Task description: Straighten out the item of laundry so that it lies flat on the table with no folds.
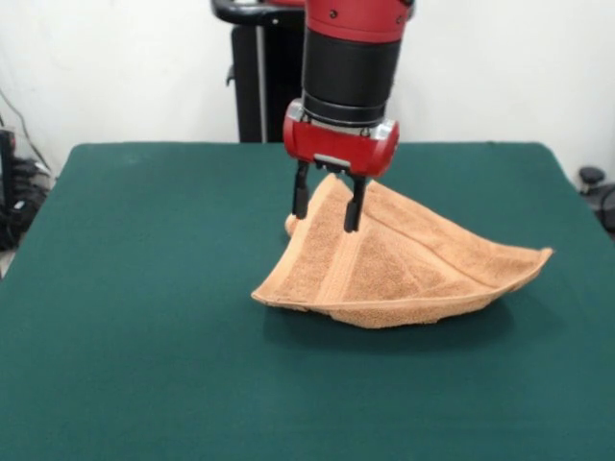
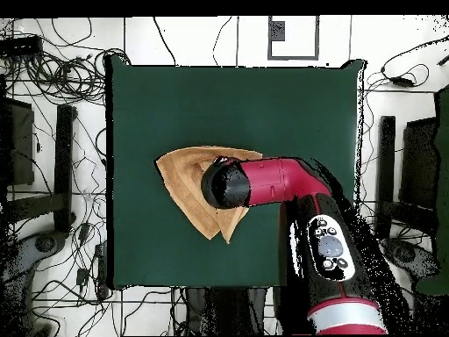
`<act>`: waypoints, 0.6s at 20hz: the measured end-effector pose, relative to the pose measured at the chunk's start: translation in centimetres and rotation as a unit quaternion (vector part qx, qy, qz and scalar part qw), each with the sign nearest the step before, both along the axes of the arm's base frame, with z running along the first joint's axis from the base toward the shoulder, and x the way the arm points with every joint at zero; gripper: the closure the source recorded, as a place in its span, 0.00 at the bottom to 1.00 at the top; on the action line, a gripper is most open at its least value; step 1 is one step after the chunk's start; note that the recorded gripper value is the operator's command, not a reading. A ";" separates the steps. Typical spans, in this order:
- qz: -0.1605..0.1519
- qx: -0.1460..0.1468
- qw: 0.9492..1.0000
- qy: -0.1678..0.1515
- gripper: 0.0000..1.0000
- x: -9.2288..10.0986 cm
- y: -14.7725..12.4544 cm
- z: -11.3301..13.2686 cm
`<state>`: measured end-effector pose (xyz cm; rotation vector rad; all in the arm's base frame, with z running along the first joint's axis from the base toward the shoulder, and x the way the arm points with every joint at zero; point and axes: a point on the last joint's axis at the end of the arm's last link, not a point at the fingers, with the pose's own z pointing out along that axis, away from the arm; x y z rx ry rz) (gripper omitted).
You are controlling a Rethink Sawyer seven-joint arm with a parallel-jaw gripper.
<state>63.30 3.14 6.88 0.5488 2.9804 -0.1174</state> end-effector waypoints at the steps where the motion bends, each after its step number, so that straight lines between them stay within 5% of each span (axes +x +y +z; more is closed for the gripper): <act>1: 0.000 0.000 1.000 0.000 0.00 0.0 0.0 -0.1; 12: 0.015 -0.007 1.000 0.016 0.00 -2.1 -0.5 -0.9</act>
